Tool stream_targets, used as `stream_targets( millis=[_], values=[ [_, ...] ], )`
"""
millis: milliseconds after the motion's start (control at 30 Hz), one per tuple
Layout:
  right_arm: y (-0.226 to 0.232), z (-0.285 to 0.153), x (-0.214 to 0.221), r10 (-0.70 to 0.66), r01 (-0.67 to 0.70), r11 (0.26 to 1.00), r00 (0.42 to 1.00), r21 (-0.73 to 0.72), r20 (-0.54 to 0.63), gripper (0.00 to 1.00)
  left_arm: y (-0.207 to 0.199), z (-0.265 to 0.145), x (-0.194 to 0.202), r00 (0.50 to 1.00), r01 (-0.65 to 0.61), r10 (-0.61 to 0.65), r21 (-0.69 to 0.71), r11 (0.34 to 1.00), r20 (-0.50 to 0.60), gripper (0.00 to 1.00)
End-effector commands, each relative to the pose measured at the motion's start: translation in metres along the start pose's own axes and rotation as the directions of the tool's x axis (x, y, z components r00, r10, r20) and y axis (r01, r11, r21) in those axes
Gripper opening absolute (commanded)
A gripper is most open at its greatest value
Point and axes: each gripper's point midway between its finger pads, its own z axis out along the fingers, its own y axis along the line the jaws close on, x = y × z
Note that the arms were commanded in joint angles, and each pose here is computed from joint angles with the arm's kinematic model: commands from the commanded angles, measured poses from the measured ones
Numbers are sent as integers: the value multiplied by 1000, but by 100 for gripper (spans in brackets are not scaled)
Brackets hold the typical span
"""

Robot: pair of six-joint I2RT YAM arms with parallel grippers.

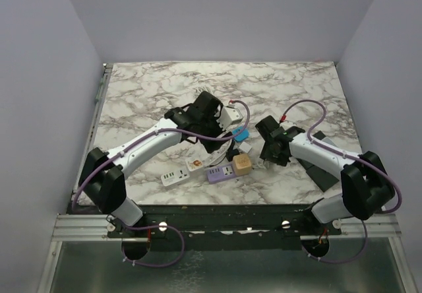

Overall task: Insert the plug
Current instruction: Move the socket to the center of the board.

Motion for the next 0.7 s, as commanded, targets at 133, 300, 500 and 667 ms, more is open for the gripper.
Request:
stream_targets(
  millis=[133, 300, 500, 667],
  values=[
    [-48, -21, -8, 169, -180, 976, 981, 120, 90, 44, -25, 27, -28, 995, -96, 94, 84, 992, 19, 75],
    [-66, -47, -18, 216, -232, 969, 962, 85, 168, 41, -30, 35, -19, 993, -118, 118, 119, 986, 3, 74],
    [-66, -46, -21, 125, -143, 984, 981, 111, 150, 47, -25, 33, -22, 991, -137, 137, 91, 986, 7, 76],
    [-65, -39, -15, 66, -80, 989, 991, 122, 113, 54, -9, 25, -25, 987, -161, 161, 10, 987, -2, 77]
  ],
)
